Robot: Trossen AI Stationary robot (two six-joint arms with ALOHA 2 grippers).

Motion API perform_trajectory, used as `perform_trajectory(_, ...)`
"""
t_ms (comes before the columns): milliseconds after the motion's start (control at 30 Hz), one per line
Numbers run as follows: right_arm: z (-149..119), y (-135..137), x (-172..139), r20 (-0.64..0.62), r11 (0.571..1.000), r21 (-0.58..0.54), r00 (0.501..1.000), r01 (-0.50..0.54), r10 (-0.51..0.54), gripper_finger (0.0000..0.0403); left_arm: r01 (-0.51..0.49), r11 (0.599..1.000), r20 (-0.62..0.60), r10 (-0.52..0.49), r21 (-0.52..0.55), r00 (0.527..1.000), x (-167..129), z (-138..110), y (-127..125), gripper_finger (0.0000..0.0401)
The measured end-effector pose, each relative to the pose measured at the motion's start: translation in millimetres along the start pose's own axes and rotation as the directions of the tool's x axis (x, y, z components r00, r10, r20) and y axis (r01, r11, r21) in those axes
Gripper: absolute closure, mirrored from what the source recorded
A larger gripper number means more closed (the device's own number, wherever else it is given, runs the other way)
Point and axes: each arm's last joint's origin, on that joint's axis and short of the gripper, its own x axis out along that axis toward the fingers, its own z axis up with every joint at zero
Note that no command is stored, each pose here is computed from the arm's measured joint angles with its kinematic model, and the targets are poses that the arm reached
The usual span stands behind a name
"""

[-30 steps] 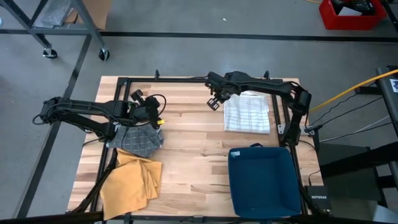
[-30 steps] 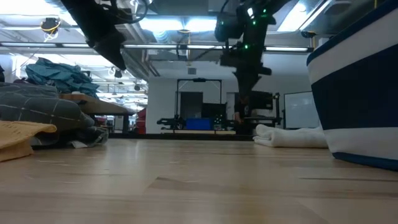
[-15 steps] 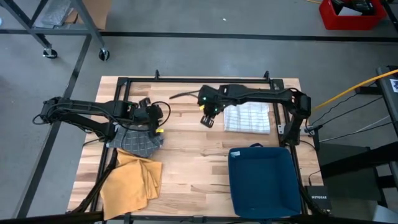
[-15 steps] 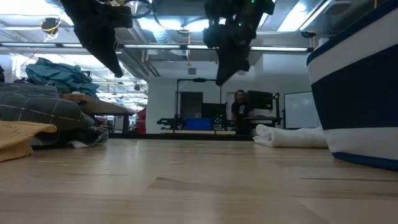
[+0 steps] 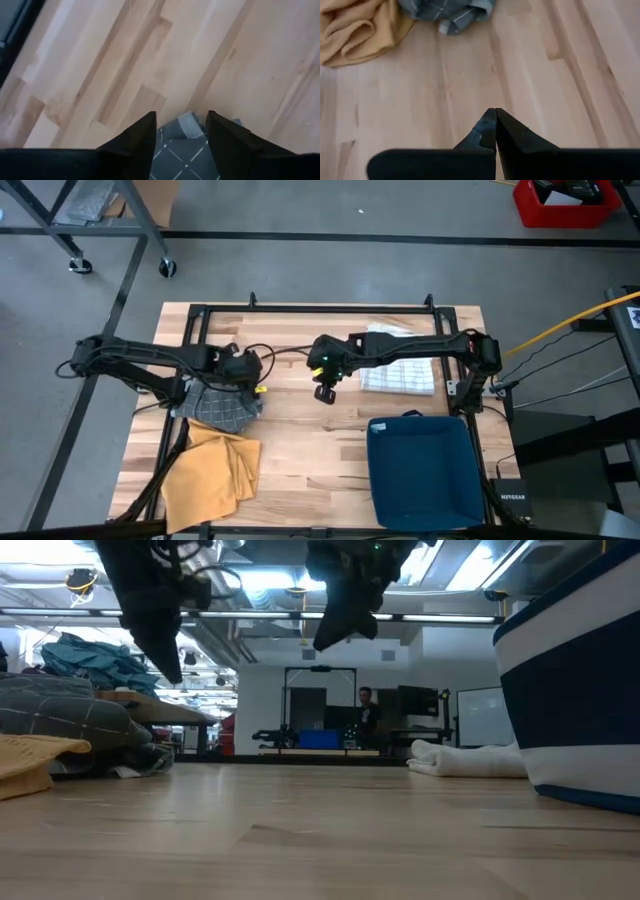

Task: Fold towel
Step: Fold the gray towel

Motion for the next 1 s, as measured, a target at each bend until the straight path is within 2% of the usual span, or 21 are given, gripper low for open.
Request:
perform_trajectory(300, -1.7, 10.2, 0.6, -0.002, 0.999, -0.038, 1.0, -0.014, 0.014, 0.0395, -0.048, 0.992, -0.148, 0.065, 0.117, 0.987, 37.0, 1.9, -15.7, 0.0244)
perform_trajectory(467, -1.5, 9.9, 0.8, 0.0, 0.999, -0.037, 1.0, -0.015, 0.015, 0.0395, -0.07, 0.986, -0.225, 0.104, 0.154, 0.969, 57.3, 0.2, -23.2, 0.0244)
perform_trajectory(600, -1.7, 9.9, 0.8, -0.004, 0.999, -0.037, 1.0, -0.014, 0.014, 0.0389, -0.051, 0.985, -0.279, 0.096, 0.166, 0.955, 67.9, -1.9, -27.7, 0.0244)
perform_trajectory(767, -2.6, 9.7, 0.8, -0.013, 0.999, -0.037, 1.0, -0.013, 0.013, 0.0338, -0.027, 0.988, -0.303, 0.073, 0.153, 0.95, 71.4, -2.6, -29.8, 0.0244)
perform_trajectory(1000, -0.5, 9.3, 0.9, 0.012, 0.999, -0.038, 1.0, 0.006, -0.005, 0.0259, -0.018, 0.995, -0.253, 0.042, 0.098, 0.967, 72.5, 2.4, -32.4, 0.0244)
